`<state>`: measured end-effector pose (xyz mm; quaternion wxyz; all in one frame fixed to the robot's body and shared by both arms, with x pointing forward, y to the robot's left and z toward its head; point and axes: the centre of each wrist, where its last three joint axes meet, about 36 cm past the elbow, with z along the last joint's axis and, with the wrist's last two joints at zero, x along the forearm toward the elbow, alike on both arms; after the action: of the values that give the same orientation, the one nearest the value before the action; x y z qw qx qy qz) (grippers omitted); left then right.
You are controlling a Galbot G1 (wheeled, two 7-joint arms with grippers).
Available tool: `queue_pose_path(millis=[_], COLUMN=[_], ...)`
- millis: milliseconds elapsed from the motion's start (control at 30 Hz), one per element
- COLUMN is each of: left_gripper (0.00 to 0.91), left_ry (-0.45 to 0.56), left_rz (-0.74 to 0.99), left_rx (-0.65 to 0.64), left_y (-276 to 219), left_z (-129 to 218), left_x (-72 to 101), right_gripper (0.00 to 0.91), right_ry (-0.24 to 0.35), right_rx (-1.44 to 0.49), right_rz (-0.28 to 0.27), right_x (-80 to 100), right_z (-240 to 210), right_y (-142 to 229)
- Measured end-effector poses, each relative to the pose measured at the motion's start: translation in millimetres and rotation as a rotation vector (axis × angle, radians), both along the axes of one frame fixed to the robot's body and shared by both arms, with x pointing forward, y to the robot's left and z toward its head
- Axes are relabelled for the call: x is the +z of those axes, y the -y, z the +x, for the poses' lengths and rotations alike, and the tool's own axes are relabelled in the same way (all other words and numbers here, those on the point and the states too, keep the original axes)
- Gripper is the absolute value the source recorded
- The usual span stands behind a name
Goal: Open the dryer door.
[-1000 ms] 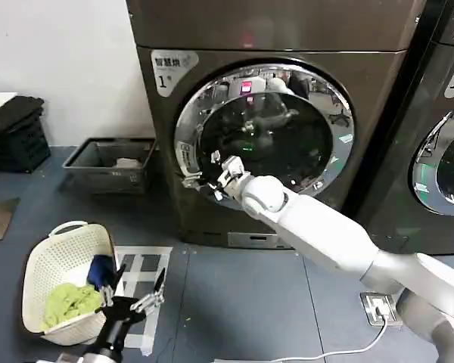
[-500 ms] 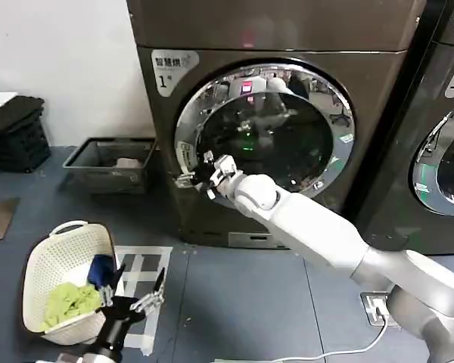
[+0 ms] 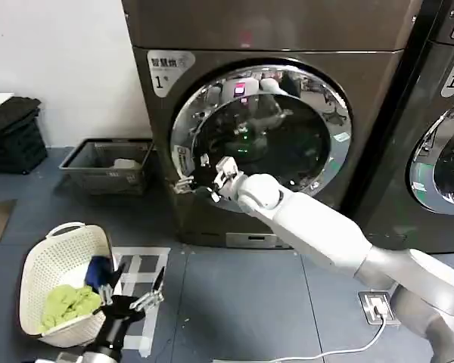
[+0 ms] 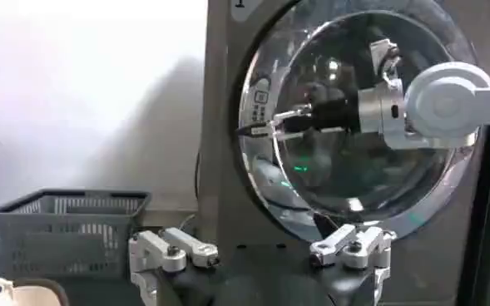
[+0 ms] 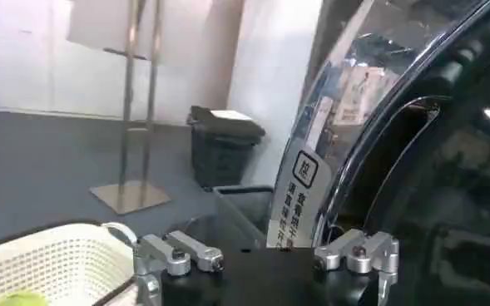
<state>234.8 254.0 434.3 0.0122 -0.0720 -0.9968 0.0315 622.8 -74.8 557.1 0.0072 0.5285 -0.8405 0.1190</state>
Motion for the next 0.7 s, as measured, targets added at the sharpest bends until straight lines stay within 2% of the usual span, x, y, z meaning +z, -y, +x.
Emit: queue_pose_path(millis=[400, 700], left_gripper=[0.907, 0.907], left_ry=[0.010, 0.008], left_rz=[0.004, 0.014], left_rx=[-0.013, -0.016], left_y=[-6, -29], left_z=[5, 18], left_x=[3.3, 10.5], right_gripper=[0.907, 0.907], right_ry=[0.018, 0.027], right_rx=[0.110, 0.157], right_rz=[0.006, 0.026], right_x=[1.9, 2.9], right_z=[-24, -46], right_y=[25, 45])
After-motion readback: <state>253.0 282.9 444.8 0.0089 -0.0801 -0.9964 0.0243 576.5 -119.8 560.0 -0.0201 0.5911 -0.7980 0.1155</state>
